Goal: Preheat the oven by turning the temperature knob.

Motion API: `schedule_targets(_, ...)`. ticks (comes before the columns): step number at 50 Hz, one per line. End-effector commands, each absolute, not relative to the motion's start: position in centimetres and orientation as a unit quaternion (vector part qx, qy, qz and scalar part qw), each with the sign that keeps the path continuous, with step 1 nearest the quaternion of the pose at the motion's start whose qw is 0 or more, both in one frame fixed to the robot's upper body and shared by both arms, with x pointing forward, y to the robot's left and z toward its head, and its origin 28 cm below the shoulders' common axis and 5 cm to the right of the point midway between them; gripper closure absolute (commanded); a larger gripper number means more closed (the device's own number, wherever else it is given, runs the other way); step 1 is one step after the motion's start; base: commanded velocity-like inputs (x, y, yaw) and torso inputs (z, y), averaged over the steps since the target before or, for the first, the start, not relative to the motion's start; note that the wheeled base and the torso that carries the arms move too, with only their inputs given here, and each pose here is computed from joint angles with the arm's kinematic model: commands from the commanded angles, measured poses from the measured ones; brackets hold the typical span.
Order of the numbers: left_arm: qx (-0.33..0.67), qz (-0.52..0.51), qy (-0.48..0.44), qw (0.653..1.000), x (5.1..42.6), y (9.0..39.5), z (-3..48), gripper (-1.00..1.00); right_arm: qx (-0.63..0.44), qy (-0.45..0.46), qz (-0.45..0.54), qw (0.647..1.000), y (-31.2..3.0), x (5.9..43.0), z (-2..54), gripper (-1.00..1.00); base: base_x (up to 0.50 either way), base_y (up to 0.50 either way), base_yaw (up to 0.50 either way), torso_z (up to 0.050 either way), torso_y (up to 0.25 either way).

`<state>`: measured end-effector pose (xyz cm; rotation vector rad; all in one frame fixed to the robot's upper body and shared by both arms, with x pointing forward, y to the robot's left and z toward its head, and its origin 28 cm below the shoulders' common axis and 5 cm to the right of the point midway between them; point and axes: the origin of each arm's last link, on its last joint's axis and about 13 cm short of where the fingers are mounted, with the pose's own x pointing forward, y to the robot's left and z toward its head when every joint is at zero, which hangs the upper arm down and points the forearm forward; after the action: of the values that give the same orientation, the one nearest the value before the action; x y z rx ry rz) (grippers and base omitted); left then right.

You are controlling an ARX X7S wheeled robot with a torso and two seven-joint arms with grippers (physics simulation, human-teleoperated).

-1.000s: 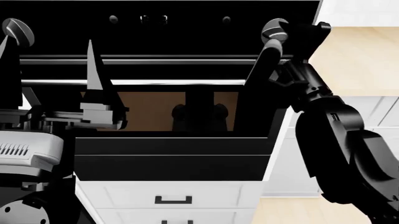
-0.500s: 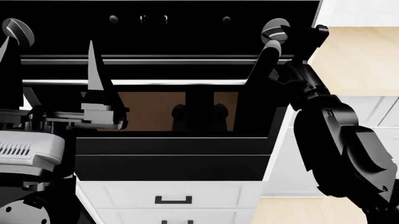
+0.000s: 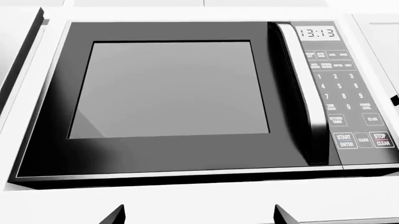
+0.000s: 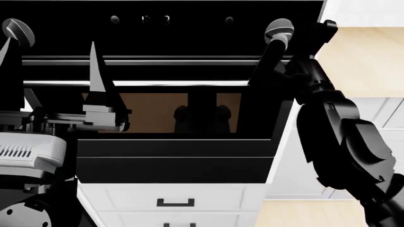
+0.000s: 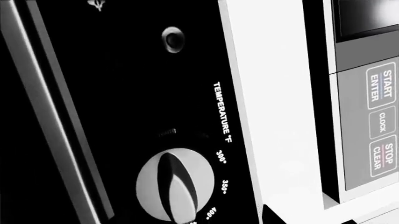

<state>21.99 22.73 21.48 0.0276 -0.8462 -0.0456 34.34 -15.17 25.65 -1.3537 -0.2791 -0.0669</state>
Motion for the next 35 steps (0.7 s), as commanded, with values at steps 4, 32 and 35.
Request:
schedule_targets(4, 0.013, -0.022, -0.411, 0.911, 22.0, 22.7, 21.5, -1.00, -0.626, -0.128, -0.034, 0.768, -15.1, 34.8, 25.6, -1.00, 0.00, 0.00, 0.00, 0.000, 0.000)
schedule_targets(32, 0.014, -0.021, -0.409, 0.912, 22.1, 22.8, 21.4, -1.00, -0.635, -0.114, -0.039, 0.763, -15.7, 35.9, 25.4, -1.00, 0.00, 0.00, 0.00, 0.000, 0.000)
schedule_targets(35, 0.014, -0.020, -0.409, 0.912, 22.1, 22.8, 21.4, -1.00, -0.635, -0.113, -0.042, 0.763, -15.7, 36.0, 25.4, -1.00, 0.00, 0.00, 0.00, 0.000, 0.000)
